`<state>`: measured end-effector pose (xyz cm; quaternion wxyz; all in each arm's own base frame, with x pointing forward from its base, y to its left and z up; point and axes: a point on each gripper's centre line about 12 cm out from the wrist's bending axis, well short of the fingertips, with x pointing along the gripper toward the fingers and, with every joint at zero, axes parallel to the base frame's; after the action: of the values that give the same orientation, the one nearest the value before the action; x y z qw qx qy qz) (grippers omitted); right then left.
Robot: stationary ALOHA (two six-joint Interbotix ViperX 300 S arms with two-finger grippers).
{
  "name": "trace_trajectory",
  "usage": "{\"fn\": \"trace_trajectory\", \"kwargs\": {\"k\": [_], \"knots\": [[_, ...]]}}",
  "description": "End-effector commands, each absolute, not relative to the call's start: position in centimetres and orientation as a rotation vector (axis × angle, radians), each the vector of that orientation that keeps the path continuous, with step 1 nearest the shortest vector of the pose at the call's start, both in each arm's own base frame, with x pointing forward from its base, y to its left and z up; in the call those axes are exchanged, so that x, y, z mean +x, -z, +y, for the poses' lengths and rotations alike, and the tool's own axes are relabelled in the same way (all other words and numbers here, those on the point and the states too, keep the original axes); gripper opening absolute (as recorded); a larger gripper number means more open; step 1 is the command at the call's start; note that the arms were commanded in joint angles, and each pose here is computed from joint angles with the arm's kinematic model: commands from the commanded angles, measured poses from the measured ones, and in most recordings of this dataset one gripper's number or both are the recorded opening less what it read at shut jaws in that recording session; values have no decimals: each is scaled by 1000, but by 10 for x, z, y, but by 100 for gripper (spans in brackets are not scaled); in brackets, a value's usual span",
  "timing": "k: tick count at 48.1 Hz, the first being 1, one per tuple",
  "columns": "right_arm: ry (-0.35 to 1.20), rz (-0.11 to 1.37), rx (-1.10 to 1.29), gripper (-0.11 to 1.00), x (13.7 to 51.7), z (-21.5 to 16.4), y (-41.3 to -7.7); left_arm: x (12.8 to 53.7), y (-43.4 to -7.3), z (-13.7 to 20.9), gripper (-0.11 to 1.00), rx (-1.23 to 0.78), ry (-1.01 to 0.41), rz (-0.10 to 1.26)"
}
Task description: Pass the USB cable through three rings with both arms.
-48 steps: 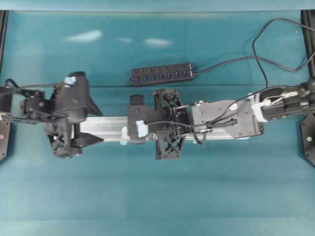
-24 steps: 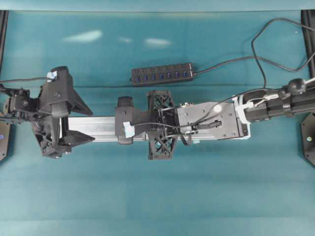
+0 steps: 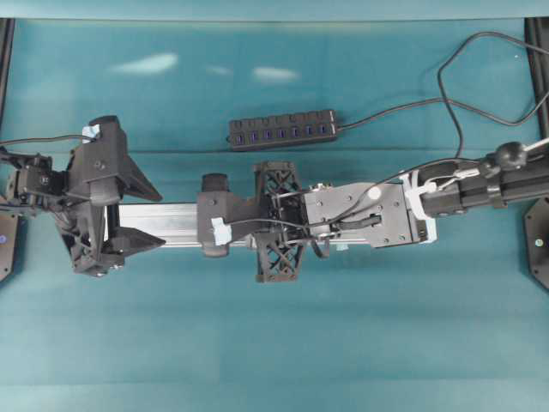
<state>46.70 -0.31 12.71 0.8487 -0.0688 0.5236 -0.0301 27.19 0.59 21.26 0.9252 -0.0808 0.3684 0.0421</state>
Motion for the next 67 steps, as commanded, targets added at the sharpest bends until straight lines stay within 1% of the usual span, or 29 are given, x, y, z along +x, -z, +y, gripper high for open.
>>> {"fn": "trace_trajectory", "kwargs": {"k": [1,6,18,49,60,67], "knots": [[54,1073,-154,-7,474,0,-136,274,-219,6,90,-165,-86,736],[56,1062,-151,-7,479,0,-138,275,-218,6,90,-167,-86,736],[53,1071,-153,-7,481,0,-131,275,-219,6,90,-165,-84,733],[56,1014,-143,-7,495,-2,-140,276,-218,6,90,-165,-84,731],[53,1002,-130,-7,496,-1,-140,280,-207,6,90,-152,-80,732],[49,972,-121,-7,498,0,-142,288,-184,8,90,-109,-69,783]]}}
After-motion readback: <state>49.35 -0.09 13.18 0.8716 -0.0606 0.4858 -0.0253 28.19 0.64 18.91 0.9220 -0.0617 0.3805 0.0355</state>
